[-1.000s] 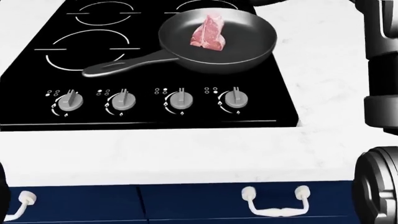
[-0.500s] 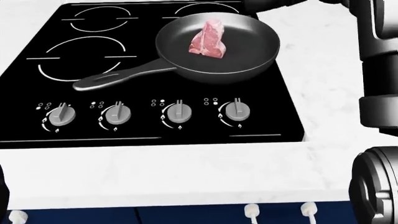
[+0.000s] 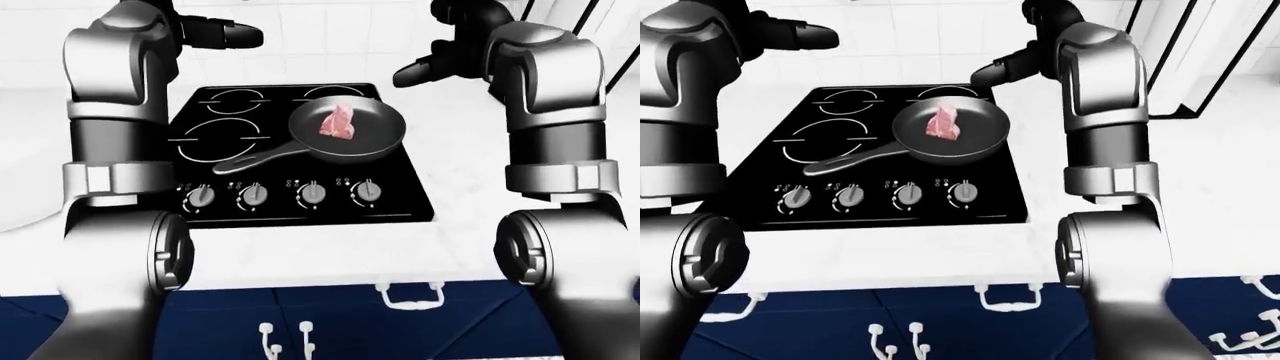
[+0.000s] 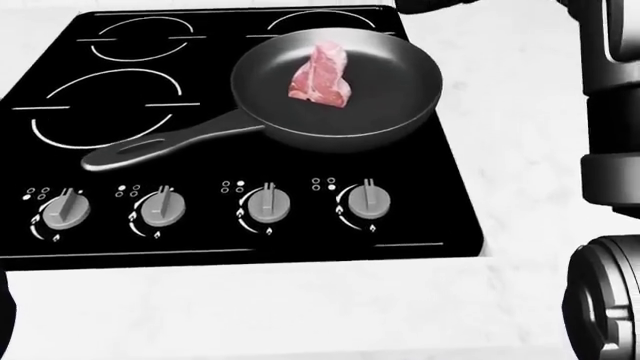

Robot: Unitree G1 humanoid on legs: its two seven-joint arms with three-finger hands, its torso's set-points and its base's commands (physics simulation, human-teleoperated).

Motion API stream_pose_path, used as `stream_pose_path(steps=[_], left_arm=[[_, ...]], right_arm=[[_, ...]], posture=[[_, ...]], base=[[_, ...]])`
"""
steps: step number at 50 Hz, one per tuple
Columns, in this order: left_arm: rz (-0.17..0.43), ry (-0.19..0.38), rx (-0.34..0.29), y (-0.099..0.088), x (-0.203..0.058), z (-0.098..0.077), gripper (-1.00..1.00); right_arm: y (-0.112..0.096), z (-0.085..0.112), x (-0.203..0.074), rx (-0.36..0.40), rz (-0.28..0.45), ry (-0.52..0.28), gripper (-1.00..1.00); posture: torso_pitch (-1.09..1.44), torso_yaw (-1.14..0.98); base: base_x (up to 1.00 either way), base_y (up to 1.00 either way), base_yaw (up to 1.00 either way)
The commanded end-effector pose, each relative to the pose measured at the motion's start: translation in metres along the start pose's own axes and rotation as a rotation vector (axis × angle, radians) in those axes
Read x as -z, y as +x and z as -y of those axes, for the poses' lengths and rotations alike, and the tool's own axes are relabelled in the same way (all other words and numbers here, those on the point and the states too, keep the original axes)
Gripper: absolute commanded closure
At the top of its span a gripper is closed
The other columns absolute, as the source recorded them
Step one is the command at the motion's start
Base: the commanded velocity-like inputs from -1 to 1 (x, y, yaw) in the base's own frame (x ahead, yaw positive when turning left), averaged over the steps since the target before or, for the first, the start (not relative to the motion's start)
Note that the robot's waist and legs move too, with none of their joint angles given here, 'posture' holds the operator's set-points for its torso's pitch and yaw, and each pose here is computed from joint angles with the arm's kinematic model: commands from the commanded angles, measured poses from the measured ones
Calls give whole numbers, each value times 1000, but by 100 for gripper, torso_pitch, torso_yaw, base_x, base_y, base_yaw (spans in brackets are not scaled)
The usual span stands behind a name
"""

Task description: Pick the lamb chop from the pan and place it on the plate.

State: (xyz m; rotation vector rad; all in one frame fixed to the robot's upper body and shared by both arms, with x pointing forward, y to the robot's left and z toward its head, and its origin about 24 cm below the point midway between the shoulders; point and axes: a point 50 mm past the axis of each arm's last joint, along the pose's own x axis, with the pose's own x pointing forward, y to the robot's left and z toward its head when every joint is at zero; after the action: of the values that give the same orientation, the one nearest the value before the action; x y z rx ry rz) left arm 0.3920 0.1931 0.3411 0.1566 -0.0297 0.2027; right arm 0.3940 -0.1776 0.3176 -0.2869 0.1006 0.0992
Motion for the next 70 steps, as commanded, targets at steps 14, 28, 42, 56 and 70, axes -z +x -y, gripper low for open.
stream_pose_path(steps=[14,28,42,56,70], left_arm=[[96,-6,-4,-7,-25,-2,-100],[99,-3,-5,-8,-26,-2,-100],[103,-3,-3,-9,-29,-1,-100],[106,-2,-5,-10,-32,-2,-100],[106,8,-21,-9,-30,-10,-100]], right_arm=[[-8,8,-24,33,83,-18,-100],[-7,7,-26,32,83,-26,-100],[-7,6,-25,29,82,-26,-100],[-9,7,-29,25,97,-24,-100],[-9,7,-55,-44,182,-184,-100]], posture=[[0,0],[0,0],[0,0],[0,0],[0,0]], base=[[9,0,0],[17,0,0],[23,0,0],[23,0,0],[0,0,0]])
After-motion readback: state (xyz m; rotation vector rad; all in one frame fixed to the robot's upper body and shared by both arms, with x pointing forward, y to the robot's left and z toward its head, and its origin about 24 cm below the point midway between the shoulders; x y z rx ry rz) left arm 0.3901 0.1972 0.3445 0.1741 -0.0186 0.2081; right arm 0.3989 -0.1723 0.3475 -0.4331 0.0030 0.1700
